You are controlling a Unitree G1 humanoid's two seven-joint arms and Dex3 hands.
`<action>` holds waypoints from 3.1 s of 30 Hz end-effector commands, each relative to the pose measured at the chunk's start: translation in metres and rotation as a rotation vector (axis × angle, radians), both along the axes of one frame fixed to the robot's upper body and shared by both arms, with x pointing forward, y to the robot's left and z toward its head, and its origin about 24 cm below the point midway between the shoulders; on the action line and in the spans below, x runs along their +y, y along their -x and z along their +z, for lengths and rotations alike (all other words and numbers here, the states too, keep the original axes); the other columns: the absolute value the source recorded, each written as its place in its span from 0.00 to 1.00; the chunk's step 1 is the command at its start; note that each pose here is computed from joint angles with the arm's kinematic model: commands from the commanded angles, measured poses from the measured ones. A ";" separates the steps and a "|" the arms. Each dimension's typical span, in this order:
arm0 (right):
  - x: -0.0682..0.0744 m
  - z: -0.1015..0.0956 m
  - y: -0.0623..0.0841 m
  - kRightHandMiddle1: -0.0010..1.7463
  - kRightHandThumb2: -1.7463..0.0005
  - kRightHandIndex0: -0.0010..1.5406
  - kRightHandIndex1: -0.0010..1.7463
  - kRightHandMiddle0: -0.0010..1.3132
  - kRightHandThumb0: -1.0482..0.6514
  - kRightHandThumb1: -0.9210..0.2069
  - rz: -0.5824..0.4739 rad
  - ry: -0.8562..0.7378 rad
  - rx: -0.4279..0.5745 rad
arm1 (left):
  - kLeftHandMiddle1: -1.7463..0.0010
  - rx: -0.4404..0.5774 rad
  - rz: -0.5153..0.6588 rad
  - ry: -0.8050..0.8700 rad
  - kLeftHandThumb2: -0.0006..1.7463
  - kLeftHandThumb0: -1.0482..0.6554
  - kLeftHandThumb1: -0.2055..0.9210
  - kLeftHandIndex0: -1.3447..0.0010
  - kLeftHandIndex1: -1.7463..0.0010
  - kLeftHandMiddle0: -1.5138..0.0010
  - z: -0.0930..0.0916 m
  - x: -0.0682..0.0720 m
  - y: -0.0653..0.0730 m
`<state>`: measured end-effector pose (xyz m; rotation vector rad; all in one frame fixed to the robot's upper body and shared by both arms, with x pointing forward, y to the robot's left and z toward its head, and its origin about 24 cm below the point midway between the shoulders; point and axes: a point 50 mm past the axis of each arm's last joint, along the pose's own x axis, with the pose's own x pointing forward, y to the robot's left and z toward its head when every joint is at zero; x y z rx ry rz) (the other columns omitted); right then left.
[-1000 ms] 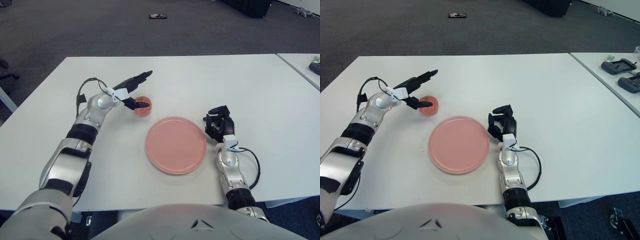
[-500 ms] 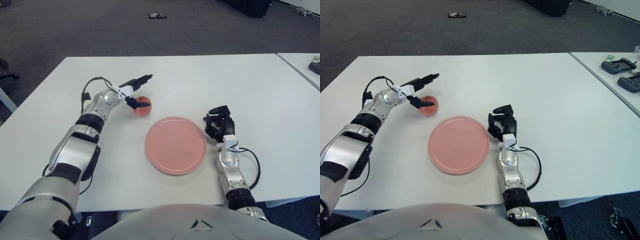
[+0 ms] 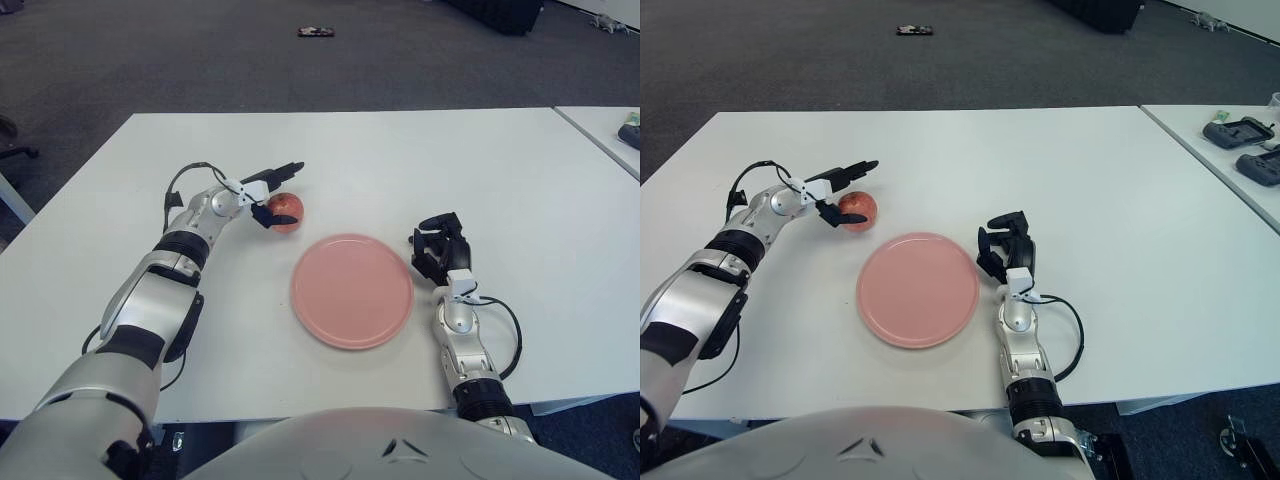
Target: Put the apple into the plate.
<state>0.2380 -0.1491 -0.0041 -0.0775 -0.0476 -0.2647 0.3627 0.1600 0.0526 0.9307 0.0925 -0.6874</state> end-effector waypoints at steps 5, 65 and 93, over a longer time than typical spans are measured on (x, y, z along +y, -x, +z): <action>-0.006 -0.016 0.011 1.00 0.58 0.32 0.69 0.21 0.40 0.13 -0.017 0.016 0.096 | 1.00 0.029 -0.040 -0.037 0.46 0.13 0.51 1.00 1.00 1.00 0.007 -0.001 -0.003; -0.006 -0.011 0.012 1.00 0.53 0.38 0.72 0.24 0.40 0.18 -0.023 -0.024 0.030 | 1.00 -0.087 -0.126 -0.149 0.45 0.08 0.59 1.00 0.97 1.00 -0.026 -0.023 0.024; -0.006 -0.007 0.014 1.00 0.55 0.37 0.71 0.23 0.40 0.16 -0.036 -0.054 0.014 | 1.00 -0.240 -0.184 -0.296 0.39 0.08 0.70 1.00 1.00 1.00 -0.042 -0.028 0.027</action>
